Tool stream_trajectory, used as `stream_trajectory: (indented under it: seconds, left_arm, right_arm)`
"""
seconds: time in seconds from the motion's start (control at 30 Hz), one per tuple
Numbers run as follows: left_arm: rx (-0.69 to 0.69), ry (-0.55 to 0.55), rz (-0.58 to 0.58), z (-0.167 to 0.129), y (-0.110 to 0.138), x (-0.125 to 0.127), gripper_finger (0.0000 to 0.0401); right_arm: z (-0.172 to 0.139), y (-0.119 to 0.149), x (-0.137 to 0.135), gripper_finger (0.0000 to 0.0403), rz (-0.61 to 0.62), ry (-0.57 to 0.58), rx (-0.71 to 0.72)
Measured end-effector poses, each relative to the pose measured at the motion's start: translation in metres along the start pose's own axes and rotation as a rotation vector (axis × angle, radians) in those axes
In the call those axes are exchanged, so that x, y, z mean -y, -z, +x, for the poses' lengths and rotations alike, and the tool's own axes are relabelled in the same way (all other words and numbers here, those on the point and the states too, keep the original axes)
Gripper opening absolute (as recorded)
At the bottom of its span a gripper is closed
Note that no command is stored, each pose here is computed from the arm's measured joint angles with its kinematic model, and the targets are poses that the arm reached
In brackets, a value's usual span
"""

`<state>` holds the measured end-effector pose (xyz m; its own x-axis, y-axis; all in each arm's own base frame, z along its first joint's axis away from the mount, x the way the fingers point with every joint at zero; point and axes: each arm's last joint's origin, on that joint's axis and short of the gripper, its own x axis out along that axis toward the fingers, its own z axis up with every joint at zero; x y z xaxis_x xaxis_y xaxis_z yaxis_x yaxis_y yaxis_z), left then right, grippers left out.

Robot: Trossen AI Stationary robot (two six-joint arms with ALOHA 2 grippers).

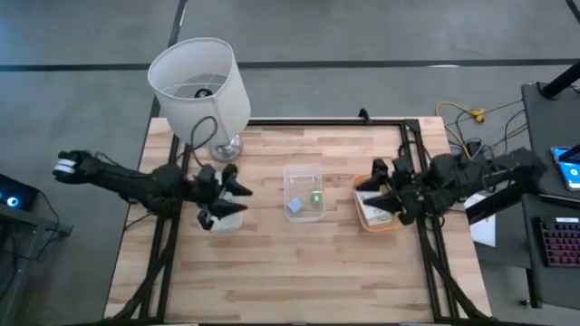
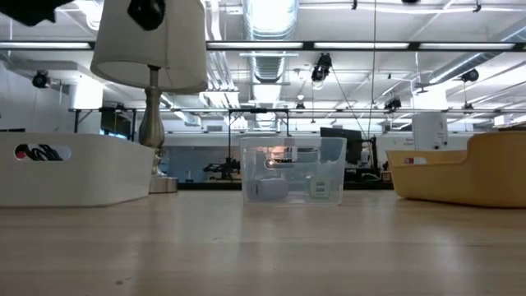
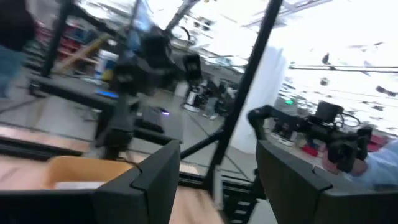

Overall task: Pick and place items into bin
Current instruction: Return to Home Position

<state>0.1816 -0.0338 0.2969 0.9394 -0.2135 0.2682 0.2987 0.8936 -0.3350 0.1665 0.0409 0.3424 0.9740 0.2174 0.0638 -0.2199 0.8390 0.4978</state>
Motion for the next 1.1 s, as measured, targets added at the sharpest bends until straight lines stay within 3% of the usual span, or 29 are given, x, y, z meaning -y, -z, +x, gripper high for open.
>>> stream_trajectory:
  seconds: [0.2, 0.33, 0.53, 0.87, 1.1]
  left_arm:
    - [0.063, -0.089, 0.0, -0.045, 0.015, -0.007, 0.0196]
    - [0.081, -0.08, -0.001, -0.064, 0.027, -0.01, 0.0196]
    - [0.056, -0.086, -0.039, -0.081, 0.048, -0.018, 0.0196]
    - [0.024, -0.048, -0.065, -0.103, 0.073, -0.025, 0.0196]
    - [-0.041, -0.088, 0.019, -0.109, 0.079, -0.027, 0.0196]
  right_arm:
    - [-0.032, 0.03, 0.039, 0.021, -0.019, 0.083, 0.004]
    - [-0.056, 0.039, 0.043, 0.021, -0.089, 0.063, 0.058]
    - [-0.087, 0.06, 0.054, 0.021, -0.121, 0.141, 0.181]
    - [-0.095, 0.098, 0.075, 0.021, -0.102, 0.119, 0.176]
    - [-0.091, 0.121, 0.092, 0.021, -0.145, 0.273, 0.079]
